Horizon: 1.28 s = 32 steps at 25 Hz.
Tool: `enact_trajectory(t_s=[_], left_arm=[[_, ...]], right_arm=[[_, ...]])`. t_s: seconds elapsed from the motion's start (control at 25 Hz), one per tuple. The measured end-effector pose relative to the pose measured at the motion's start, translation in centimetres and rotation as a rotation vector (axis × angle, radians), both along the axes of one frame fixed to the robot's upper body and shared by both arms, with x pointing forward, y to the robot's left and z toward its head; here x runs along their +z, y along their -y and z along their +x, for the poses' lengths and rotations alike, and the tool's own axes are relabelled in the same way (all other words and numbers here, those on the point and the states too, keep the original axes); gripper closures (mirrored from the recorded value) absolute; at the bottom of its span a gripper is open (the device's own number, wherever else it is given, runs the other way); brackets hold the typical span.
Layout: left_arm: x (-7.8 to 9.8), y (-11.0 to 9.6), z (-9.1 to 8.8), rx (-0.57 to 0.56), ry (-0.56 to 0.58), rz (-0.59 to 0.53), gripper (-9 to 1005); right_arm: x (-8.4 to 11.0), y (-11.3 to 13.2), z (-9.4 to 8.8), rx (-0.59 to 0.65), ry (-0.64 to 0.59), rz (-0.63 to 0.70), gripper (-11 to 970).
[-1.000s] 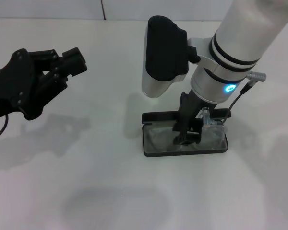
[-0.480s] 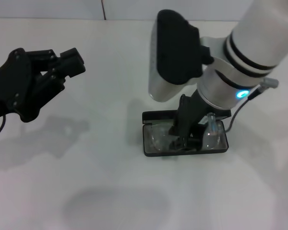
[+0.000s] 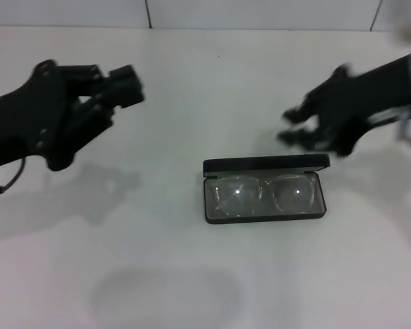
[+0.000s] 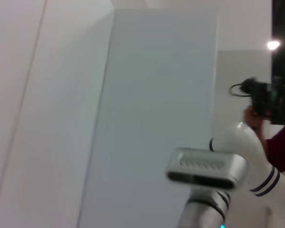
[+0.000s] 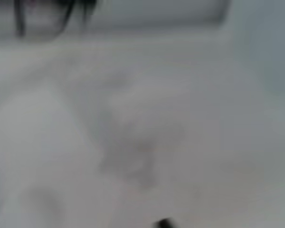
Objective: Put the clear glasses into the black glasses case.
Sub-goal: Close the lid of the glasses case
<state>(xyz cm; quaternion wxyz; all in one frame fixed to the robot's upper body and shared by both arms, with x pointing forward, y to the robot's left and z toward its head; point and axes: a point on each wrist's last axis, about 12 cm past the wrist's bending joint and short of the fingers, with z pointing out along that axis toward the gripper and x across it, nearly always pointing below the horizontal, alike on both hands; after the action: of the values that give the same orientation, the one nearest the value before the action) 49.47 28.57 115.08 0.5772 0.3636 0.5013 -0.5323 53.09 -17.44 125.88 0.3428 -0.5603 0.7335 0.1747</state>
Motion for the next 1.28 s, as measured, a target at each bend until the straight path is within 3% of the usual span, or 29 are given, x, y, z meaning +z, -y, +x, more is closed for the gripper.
enact_trajectory(t_s=[0.28, 0.6, 0.76, 0.96, 1.28], left_arm=[[0.0, 4.9, 3.0, -0.100, -0.072, 0.109, 895], [-2.4, 9.8, 7.2, -0.066, -0.208, 0.365, 861], [-3.9, 11.8, 8.7, -0.013, -0.234, 0.508, 855], [-5.1, 13.7, 8.8, -0.028, -0.238, 0.629, 854], [-5.6, 14.4, 8.7, -0.028, -0.244, 0.658, 853]], right_arm=[[1.5, 9.4, -0.7, -0.184, 0.103, 0.312, 697], [-1.8, 17.9, -1.7, -0.375, 0.104, 0.603, 696], [-3.3, 19.3, -2.2, -0.415, 0.057, 0.617, 696], [-4.3, 19.3, -2.0, -0.423, 0.018, 0.623, 696], [-5.1, 19.0, -1.1, -0.417, -0.012, 0.630, 696]])
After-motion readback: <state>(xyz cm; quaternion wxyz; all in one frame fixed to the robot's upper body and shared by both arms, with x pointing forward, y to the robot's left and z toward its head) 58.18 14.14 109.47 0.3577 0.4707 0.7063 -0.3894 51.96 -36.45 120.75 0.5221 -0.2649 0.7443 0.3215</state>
